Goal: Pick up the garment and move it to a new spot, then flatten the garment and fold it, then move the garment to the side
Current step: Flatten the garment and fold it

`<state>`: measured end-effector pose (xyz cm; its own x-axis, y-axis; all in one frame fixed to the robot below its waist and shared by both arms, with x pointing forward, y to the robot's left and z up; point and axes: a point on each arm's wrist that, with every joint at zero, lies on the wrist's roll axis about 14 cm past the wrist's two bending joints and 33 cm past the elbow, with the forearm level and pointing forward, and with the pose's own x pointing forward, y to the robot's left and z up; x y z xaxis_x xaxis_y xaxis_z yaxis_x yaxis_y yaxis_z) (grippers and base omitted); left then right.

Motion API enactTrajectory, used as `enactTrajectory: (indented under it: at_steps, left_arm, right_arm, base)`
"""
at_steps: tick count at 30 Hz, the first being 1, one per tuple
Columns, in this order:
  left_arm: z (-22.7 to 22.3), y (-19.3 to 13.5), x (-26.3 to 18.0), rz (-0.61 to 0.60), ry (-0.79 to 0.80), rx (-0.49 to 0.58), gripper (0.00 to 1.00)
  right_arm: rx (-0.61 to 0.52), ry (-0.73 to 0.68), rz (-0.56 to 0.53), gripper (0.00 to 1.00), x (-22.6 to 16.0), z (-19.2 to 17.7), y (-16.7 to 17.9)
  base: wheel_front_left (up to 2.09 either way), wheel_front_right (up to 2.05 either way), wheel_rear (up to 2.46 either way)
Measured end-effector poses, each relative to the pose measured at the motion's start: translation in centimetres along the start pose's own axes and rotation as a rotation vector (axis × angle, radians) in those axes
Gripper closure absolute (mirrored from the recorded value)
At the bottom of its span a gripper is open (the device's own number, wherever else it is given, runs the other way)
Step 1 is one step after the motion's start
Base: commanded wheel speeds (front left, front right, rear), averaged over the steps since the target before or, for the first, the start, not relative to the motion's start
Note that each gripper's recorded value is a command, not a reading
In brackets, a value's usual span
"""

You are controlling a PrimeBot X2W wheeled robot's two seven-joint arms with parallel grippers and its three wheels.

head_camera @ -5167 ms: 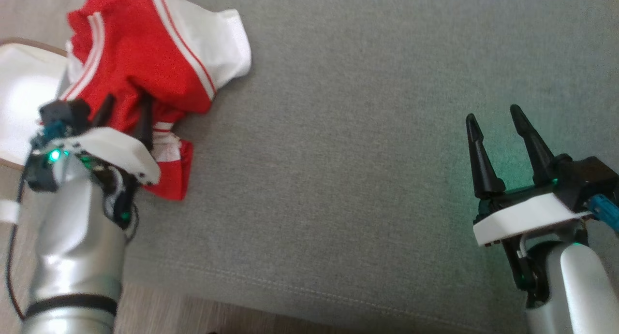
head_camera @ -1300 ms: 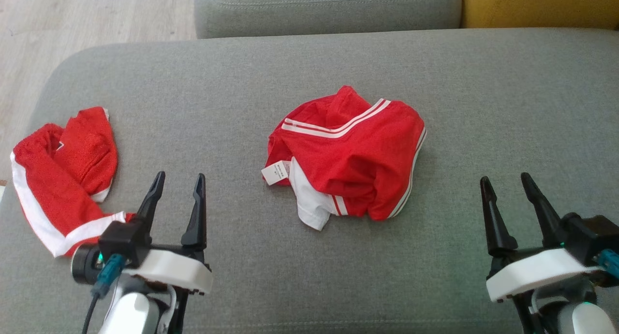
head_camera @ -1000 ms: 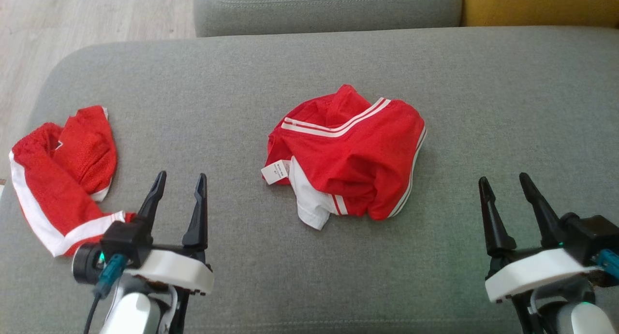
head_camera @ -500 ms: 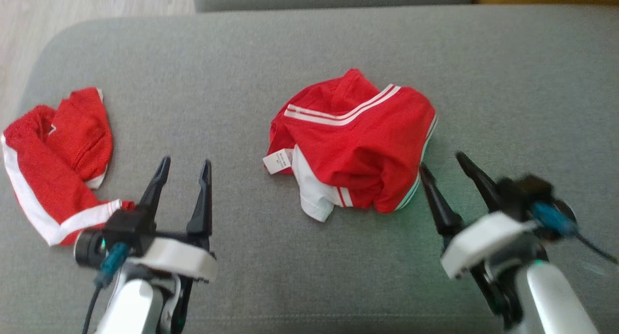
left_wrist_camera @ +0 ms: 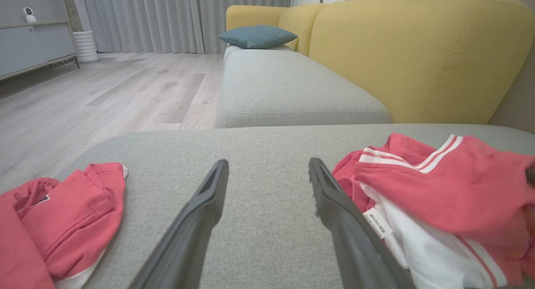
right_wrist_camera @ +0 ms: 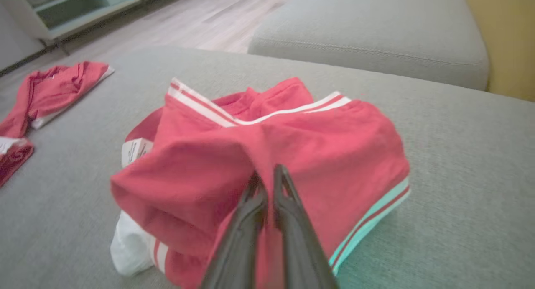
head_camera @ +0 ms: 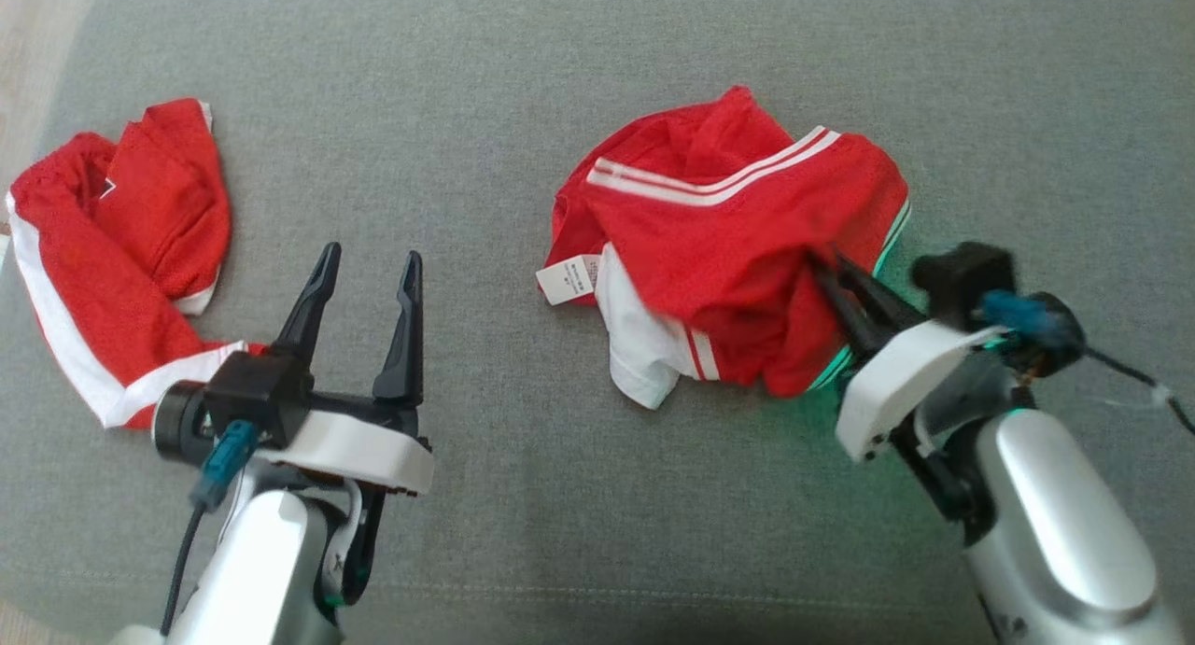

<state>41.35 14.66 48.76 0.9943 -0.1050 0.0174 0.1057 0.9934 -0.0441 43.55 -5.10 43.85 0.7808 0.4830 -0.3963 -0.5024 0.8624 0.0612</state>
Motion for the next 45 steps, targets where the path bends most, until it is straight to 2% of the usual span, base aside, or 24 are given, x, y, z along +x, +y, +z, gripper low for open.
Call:
enactTrajectory:
  at_steps: [4,7,11,15,16,18,20,22,27,28,31,37,45]
  left_arm:
    - [-0.1,-0.2,0.1,-0.002,0.002,-0.006,0.00]
    - [-0.1,-0.3,0.1,-0.005,0.000,-0.008,0.00]
    - [0.1,-0.7,0.2,-0.017,-0.005,-0.005,0.00]
    - [0.0,-0.8,0.4,-0.023,-0.005,-0.007,0.00]
    - [0.0,-0.9,0.4,-0.024,-0.005,-0.008,0.00]
    - [0.0,-1.0,0.5,-0.027,-0.005,-0.009,0.00]
    - [0.0,-1.0,0.6,-0.029,-0.006,-0.010,0.00]
    - [0.1,-1.1,0.6,-0.031,-0.008,-0.011,0.00]
    - [0.5,-1.3,0.6,-0.036,-0.020,-0.012,0.00]
    - [0.7,-1.4,0.5,-0.036,-0.026,-0.011,0.00]
    - [1.0,-1.4,0.3,-0.034,-0.032,-0.011,0.00]
    - [1.6,-1.3,-0.3,-0.025,-0.047,-0.007,0.00]
    - [1.0,-1.0,-1.3,-0.018,-0.026,-0.003,0.00]
  right_arm:
    - [0.116,-0.099,-0.077,1.00,-0.3,1.4,-2.3]
    - [0.250,-0.164,-0.166,1.00,-1.4,1.6,-4.9]
    - [0.427,-0.166,-0.308,1.00,-4.1,-1.6,-8.6]
    - [0.524,-0.147,-0.404,1.00,-6.1,-4.4,-10.7]
    - [0.544,-0.137,-0.412,0.83,-6.3,-5.0,-10.8]
    - [0.567,-0.116,-0.419,0.00,-6.7,-6.1,-10.5]
    - [0.566,-0.119,-0.431,0.00,-7.2,-6.7,-10.4]
    - [0.501,-0.152,-0.451,0.00,-7.9,-6.0,-10.6]
    - [0.324,-0.258,-0.445,0.00,-9.1,-1.8,-10.3]
    - [0.261,-0.294,-0.436,0.00,-9.7,-0.2,-9.8]
    - [0.188,-0.337,-0.412,0.00,-10.4,1.8,-8.5]
    - [0.137,-0.382,-0.377,0.00,-11.0,4.2,-7.1]
    - [0.131,-0.347,-0.360,0.00,-11.2,3.4,-6.1]
  base:
    - [0.00,0.00,0.00]
    - [0.00,0.00,0.00]
    - [0.00,0.00,0.00]
    - [0.00,0.00,0.00]
    - [0.00,0.00,0.00]
    - [0.00,0.00,0.00]
    - [0.00,0.00,0.00]
    - [0.00,0.00,0.00]
    - [0.00,0.00,0.00]
    - [0.00,0.00,0.00]
    - [0.00,0.00,0.00]
    - [0.00,0.00,0.00]
    - [0.00,0.00,0.00]
